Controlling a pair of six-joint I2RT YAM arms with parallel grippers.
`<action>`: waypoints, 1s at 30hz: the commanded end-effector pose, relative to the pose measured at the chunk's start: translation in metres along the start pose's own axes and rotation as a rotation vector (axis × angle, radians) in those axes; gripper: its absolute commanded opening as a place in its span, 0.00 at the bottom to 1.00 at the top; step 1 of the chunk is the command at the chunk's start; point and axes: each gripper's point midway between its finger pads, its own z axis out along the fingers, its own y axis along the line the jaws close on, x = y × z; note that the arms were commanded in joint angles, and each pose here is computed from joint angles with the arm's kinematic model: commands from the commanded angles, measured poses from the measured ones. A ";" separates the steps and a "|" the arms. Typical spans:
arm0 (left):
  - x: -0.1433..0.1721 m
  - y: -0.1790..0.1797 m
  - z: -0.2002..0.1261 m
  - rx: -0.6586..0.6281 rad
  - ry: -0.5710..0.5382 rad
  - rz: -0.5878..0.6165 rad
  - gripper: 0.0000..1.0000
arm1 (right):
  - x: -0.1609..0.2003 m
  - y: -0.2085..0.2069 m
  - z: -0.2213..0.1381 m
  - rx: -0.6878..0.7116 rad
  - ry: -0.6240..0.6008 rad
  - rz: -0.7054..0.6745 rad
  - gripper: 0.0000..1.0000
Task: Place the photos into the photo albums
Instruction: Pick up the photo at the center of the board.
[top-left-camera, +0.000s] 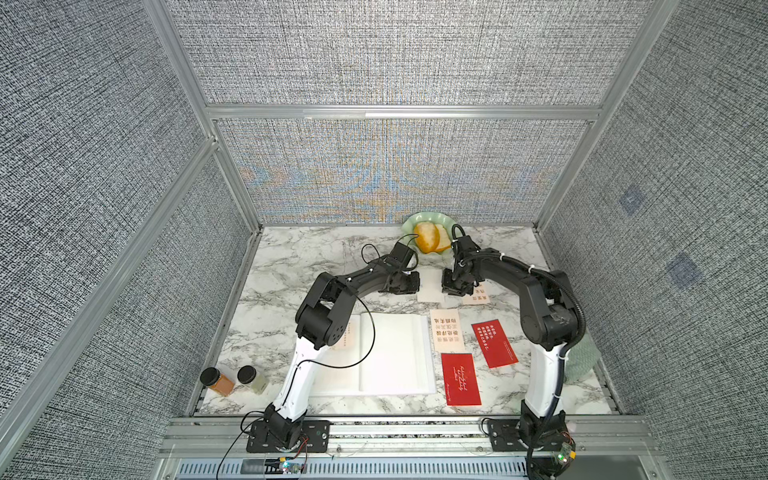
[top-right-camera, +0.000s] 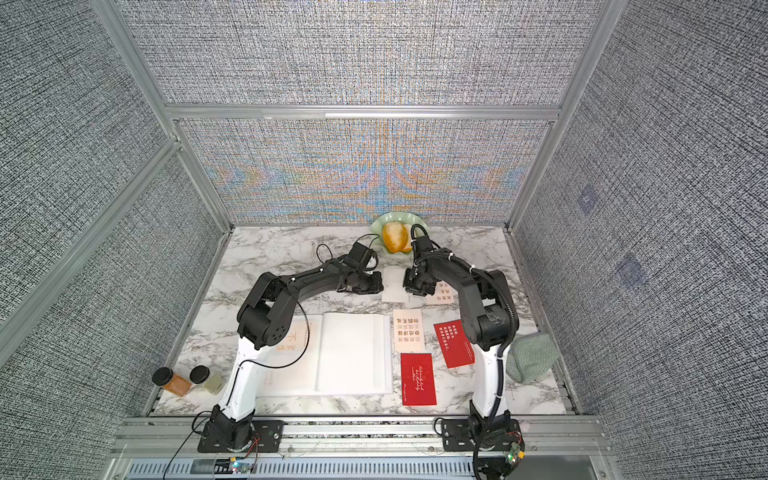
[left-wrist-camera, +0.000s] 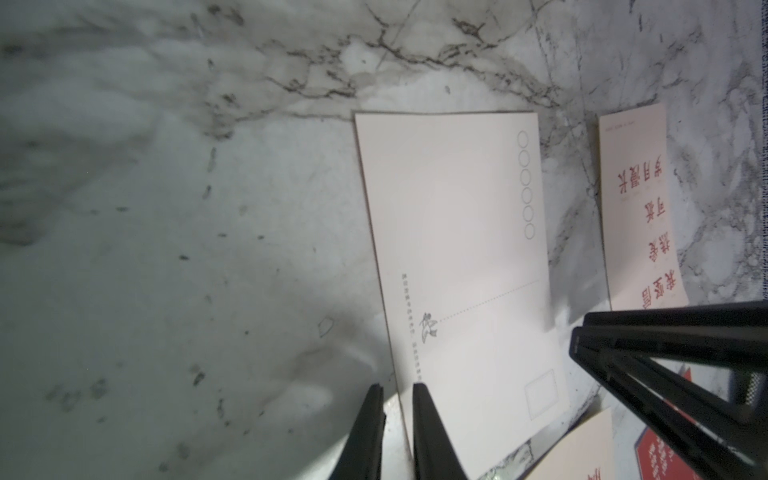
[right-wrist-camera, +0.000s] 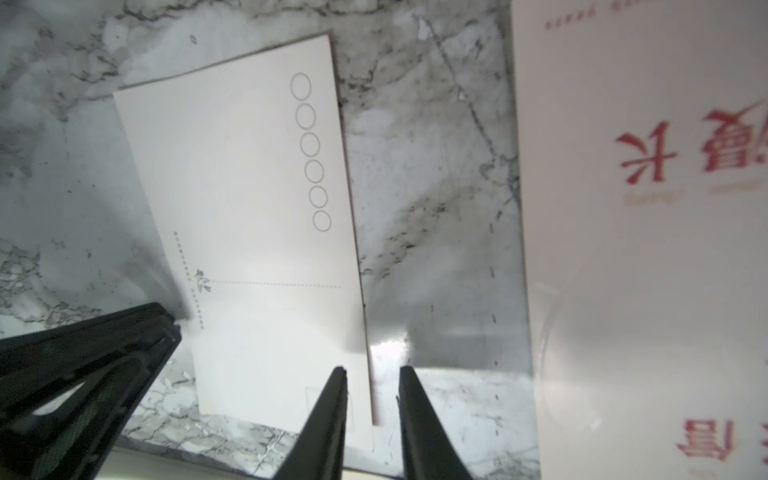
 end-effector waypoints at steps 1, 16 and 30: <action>0.013 0.012 0.003 -0.048 0.045 -0.015 0.18 | 0.005 0.001 0.005 -0.006 0.020 0.003 0.26; 0.022 0.010 0.003 -0.030 0.063 -0.018 0.18 | 0.015 0.016 0.015 -0.043 0.042 -0.007 0.27; 0.026 0.010 0.001 -0.029 0.066 -0.026 0.17 | 0.001 0.036 -0.005 -0.266 -0.021 0.101 0.27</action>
